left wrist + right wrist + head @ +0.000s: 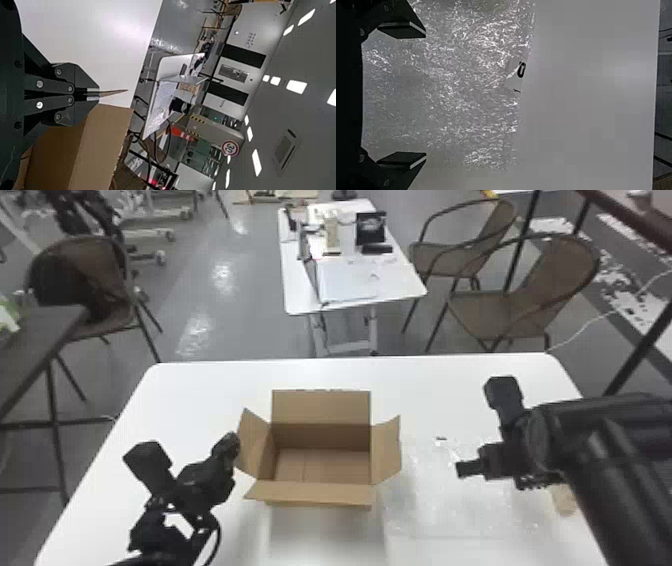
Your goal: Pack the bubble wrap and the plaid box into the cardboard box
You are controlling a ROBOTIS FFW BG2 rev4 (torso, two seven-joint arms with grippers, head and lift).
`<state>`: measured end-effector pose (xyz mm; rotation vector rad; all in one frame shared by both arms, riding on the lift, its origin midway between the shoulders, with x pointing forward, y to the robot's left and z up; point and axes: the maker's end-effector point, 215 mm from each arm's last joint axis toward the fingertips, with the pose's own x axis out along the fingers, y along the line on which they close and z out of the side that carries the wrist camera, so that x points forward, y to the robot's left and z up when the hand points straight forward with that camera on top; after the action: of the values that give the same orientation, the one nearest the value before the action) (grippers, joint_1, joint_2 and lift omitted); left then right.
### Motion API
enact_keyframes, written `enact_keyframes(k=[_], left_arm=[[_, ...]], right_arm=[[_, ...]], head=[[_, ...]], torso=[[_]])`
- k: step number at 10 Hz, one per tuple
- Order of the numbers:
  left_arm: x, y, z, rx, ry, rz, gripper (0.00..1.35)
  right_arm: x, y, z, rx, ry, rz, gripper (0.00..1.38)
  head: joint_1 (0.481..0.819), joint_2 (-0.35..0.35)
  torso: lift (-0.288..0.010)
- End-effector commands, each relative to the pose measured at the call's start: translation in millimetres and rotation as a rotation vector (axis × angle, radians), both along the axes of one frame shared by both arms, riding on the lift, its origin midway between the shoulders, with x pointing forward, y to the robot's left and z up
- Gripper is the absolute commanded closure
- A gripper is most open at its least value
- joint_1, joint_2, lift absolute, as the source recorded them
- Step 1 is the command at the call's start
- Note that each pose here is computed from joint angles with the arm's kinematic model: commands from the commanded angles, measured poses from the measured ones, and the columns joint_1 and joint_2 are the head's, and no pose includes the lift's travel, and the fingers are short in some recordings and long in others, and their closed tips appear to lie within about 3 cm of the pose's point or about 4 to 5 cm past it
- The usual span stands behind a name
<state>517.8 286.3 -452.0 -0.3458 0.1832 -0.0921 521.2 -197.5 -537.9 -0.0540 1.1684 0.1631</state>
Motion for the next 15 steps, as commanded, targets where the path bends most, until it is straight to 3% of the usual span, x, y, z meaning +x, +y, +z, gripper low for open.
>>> enact_keyframes(k=[1,7,11,12,13,15], left_arm=[[1,-6,1,-0.003,-0.002,-0.005,1.2],[4,-9,2,0.011,-0.005,-0.012,1.2],[7,-12,4,0.016,-0.008,-0.017,1.2],[7,-12,4,0.016,-0.008,-0.017,1.2],[7,-12,4,0.016,-0.008,-0.017,1.2],[7,-12,5,0.017,-0.011,-0.017,1.2]], right_arm=[[-3,5,-14,0.004,0.055,0.02,0.2],[-14,-1,-43,-0.039,0.205,0.088,0.2],[-15,3,-59,-0.008,0.217,0.134,0.21],[-16,6,-61,0.008,0.219,0.142,0.3],[-19,7,-65,0.015,0.225,0.146,0.55],[-21,13,-70,0.049,0.223,0.157,0.67]], head=[[0.695,0.094],[0.695,0.094],[0.695,0.091],[0.695,0.09],[0.695,0.091],[0.695,0.095]], torso=[[0.0],[0.0],[0.0],[0.0],[0.0],[0.0]])
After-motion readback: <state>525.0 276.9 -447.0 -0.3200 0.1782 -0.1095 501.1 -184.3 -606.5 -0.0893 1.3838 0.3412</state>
